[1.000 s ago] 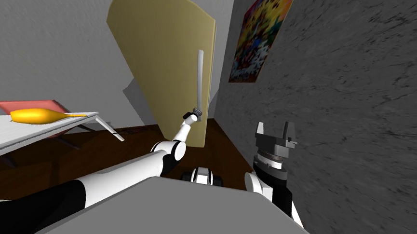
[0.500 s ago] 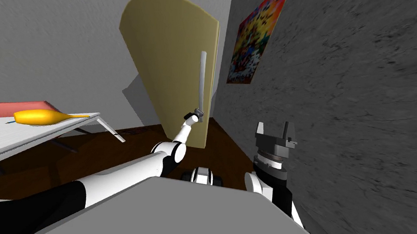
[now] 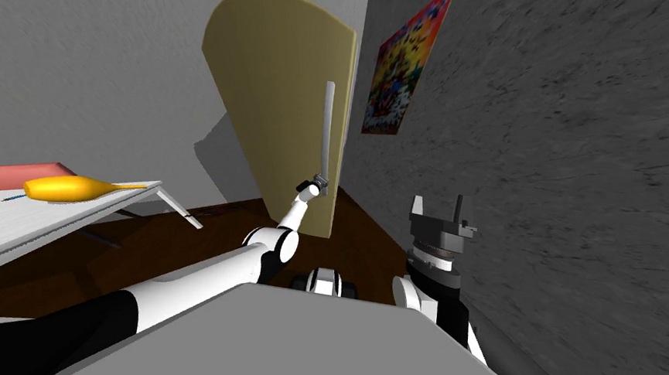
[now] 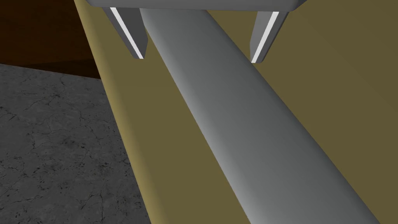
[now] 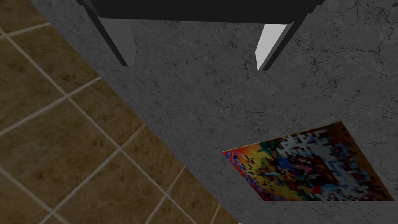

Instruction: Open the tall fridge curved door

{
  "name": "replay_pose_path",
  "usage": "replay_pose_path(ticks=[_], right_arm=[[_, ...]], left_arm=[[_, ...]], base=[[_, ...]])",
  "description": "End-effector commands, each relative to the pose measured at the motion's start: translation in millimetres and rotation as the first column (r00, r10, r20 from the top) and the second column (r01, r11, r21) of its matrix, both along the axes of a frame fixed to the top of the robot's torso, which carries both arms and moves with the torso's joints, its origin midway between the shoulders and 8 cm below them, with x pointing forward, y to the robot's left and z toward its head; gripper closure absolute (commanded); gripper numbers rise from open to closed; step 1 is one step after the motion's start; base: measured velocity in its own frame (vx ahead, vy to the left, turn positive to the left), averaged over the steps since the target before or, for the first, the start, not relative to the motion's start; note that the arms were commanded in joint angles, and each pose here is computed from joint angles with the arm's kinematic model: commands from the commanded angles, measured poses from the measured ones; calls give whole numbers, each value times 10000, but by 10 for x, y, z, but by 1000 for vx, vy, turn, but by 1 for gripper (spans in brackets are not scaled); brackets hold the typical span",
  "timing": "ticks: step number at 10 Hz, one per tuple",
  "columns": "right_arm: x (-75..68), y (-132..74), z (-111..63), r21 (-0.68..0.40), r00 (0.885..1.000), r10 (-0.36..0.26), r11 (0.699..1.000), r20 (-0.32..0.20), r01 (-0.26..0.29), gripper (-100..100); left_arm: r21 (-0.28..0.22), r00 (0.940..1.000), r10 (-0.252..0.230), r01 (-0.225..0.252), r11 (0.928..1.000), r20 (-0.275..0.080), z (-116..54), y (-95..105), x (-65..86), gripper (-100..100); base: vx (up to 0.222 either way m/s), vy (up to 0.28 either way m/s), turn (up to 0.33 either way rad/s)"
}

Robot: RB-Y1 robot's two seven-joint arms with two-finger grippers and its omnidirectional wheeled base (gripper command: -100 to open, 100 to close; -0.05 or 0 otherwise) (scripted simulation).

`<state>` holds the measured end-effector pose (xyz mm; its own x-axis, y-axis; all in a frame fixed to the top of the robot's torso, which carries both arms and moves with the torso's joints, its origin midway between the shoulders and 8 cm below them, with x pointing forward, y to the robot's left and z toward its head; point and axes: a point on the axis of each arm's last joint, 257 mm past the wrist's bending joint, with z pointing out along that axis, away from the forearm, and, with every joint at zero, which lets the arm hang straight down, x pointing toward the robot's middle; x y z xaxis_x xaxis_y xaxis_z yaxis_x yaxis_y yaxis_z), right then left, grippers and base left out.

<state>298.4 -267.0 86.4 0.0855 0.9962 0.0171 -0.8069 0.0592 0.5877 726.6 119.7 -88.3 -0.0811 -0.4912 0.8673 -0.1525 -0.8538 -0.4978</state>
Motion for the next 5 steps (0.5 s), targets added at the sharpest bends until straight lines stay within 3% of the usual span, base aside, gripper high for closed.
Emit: replay_pose_path(ticks=[1,2,4,5], right_arm=[[0,0,0,-1,10000,0,10000,1,0,0],[0,0,0,0,10000,0,10000,0,0,0],[0,1,0,1,10000,1,10000,2,-1,0],[0,0,0,2,10000,0,10000,1,0,0]], left_arm=[[26,9998,-186,186,9998,15,6,-79,-18,100],[-2,9999,-153,153,9999,12,4,-56,-16,100],[-151,9989,445,-443,9989,148,-55,524,-64,100],[-244,9985,531,-528,9983,113,-76,615,-66,100]], base=[[-181,162,-96],[-74,65,-27],[-124,75,-286],[-78,28,-14]])
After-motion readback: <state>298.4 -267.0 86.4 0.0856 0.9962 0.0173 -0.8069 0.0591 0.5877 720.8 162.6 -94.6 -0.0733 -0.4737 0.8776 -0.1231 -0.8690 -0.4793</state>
